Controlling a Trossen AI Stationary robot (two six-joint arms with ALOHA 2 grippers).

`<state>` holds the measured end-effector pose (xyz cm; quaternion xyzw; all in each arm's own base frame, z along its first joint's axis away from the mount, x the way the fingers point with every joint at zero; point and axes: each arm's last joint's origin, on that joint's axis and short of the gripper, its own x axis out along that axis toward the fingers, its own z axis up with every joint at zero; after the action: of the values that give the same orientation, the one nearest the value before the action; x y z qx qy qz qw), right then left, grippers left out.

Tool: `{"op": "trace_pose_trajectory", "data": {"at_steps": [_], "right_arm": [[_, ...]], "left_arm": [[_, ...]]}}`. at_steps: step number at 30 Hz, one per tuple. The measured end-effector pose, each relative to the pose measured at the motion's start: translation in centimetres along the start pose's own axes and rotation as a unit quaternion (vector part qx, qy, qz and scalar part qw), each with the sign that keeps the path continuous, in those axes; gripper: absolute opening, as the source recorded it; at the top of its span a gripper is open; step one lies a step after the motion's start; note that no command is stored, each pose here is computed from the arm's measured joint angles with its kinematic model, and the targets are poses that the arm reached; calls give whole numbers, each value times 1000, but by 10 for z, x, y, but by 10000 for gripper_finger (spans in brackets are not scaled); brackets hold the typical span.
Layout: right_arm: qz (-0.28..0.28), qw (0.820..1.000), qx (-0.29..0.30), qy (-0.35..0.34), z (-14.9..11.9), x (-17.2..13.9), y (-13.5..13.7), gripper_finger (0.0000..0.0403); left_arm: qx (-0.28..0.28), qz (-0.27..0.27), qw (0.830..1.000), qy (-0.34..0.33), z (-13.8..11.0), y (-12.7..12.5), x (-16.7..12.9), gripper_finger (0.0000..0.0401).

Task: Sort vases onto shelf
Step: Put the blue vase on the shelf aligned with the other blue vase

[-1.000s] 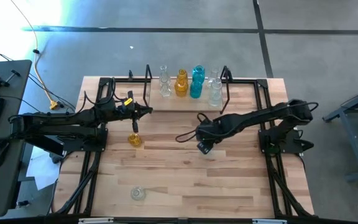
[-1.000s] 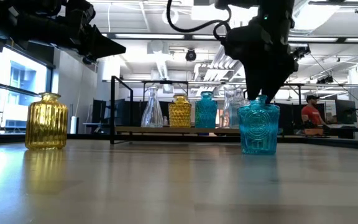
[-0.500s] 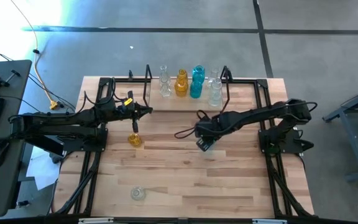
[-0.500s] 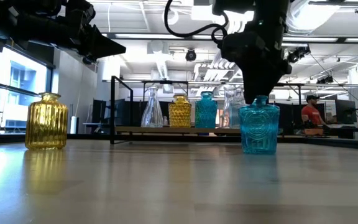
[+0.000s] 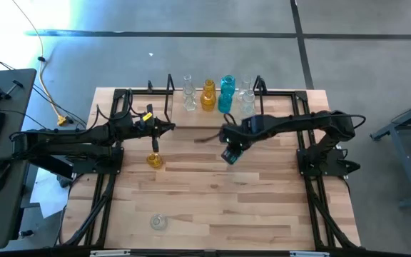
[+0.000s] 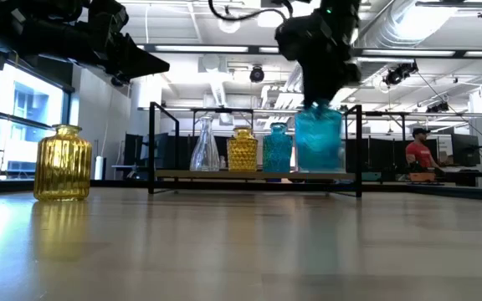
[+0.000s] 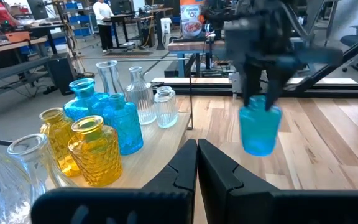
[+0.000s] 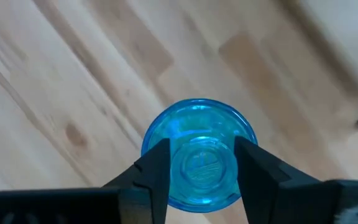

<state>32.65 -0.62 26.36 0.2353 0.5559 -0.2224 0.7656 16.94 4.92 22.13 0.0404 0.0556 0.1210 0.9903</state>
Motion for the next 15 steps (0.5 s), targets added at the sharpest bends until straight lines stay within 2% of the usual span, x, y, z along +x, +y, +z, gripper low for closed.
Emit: {"op": "trace_pose_trajectory", "data": {"at_steps": [7, 15], "right_arm": [[-19, 997, -38, -65, 42, -26, -20, 126], [-61, 995, -66, -53, 86, -4, -60, 126]], "left_arm": [[0, 0, 1000, 0, 0, 0, 0, 5], [0, 0, 1000, 0, 0, 0, 0, 5]]}}
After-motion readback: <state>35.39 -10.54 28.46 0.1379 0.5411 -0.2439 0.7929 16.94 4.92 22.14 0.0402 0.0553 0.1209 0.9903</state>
